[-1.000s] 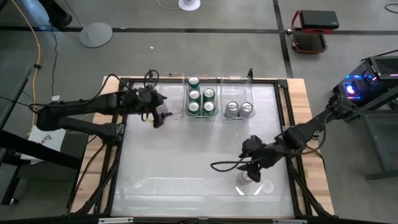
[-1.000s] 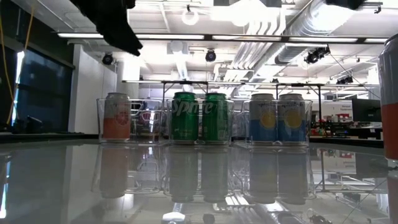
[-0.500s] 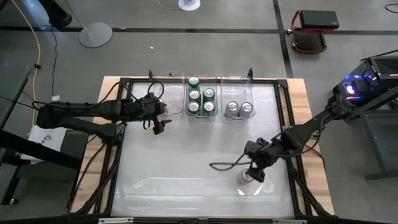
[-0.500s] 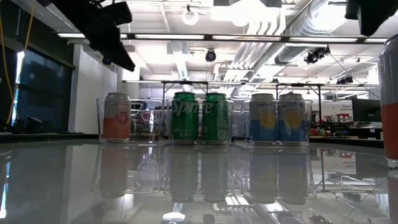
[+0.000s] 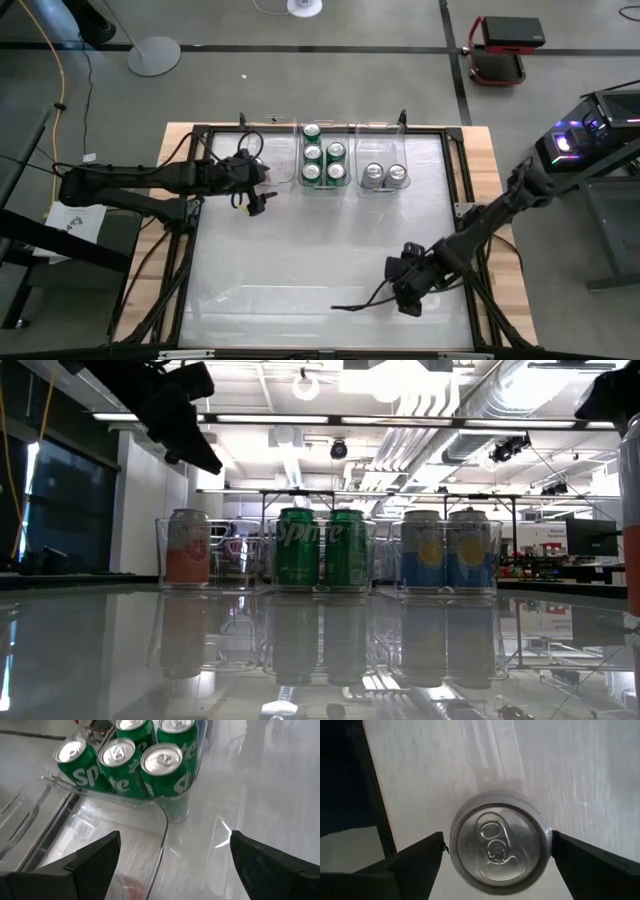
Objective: Sort soda cans
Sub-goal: Put the orange-white soda can into the left transparent bin
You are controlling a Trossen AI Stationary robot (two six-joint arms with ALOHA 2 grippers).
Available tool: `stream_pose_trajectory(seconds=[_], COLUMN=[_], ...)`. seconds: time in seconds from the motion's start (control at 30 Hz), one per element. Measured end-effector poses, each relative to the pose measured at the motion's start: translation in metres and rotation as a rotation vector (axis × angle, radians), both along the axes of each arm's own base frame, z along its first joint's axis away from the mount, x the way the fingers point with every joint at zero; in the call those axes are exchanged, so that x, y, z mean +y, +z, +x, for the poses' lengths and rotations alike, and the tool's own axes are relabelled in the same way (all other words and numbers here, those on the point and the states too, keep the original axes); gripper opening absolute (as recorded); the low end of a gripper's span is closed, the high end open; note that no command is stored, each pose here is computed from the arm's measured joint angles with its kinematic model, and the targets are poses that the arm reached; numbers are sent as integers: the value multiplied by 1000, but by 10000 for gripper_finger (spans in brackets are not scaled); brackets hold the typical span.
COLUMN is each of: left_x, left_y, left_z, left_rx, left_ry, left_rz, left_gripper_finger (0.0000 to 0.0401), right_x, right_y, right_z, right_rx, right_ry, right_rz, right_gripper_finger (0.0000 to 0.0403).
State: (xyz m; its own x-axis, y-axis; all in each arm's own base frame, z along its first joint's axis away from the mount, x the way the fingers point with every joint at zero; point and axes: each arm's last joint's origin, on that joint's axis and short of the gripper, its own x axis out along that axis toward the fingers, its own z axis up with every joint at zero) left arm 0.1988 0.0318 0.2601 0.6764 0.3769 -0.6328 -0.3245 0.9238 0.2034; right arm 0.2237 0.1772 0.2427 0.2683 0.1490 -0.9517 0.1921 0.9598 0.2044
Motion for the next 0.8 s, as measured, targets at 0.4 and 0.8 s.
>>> stream_pose_trajectory(seconds=[0.4,0.8], left_x=[-3,-27], left_y=[4,37], left_z=[2,-20], left_rx=[-29,-268], left_ry=[-29,-51], left_rz=[29,102], left_gripper_finger=[353,353], right_x=[10,-4], right_y=[-30,-22], right_z=[12,57], right_rx=[53,-122], right_ry=[37,29], right_rz=[-86,-38], right_gripper_finger=[349,279])
